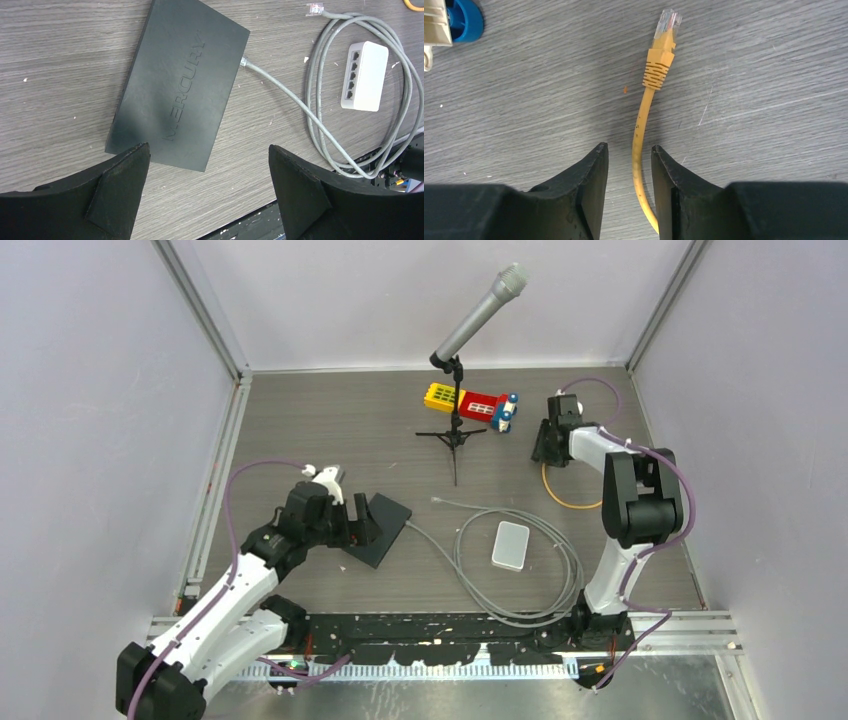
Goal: Insert the plug into the switch port
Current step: Pick up the switch port at the center of the board.
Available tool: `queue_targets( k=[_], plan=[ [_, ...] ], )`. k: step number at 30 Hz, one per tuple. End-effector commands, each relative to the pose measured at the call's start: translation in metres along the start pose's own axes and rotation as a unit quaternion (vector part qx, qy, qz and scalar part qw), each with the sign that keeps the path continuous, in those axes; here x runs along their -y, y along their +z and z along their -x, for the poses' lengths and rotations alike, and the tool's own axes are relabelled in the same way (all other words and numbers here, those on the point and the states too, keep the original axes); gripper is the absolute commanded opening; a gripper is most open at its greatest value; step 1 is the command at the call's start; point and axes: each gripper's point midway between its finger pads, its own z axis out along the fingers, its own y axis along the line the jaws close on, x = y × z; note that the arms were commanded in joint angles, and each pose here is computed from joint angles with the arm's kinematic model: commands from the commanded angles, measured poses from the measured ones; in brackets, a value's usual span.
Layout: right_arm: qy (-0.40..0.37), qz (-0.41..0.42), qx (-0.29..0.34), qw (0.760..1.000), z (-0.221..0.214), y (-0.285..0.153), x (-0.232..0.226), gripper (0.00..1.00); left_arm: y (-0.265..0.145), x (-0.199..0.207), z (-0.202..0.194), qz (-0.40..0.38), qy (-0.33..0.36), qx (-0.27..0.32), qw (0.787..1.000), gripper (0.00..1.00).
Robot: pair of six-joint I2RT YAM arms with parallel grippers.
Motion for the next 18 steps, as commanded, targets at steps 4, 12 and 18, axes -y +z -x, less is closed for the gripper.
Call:
queue_targets(
  k=[4,12,18],
  plan=[
    [-0.006,0.003,0.021,1.0,0.013,-0.014,0.0,0.44,0.0,-0.003,0.002,0.004,0.005,0.012,1.0,0.9],
    [-0.009,-0.001,0.048,0.999,0.02,-0.039,0.006,0.54,0.001,-0.006,0.002,0.009,0.004,0.017,1.0,0.9],
    [0.0,0.025,0.034,0.999,0.007,-0.063,0.001,0.56,0.001,-0.003,0.004,0.005,0.005,0.018,1.0,0.9]
  ],
)
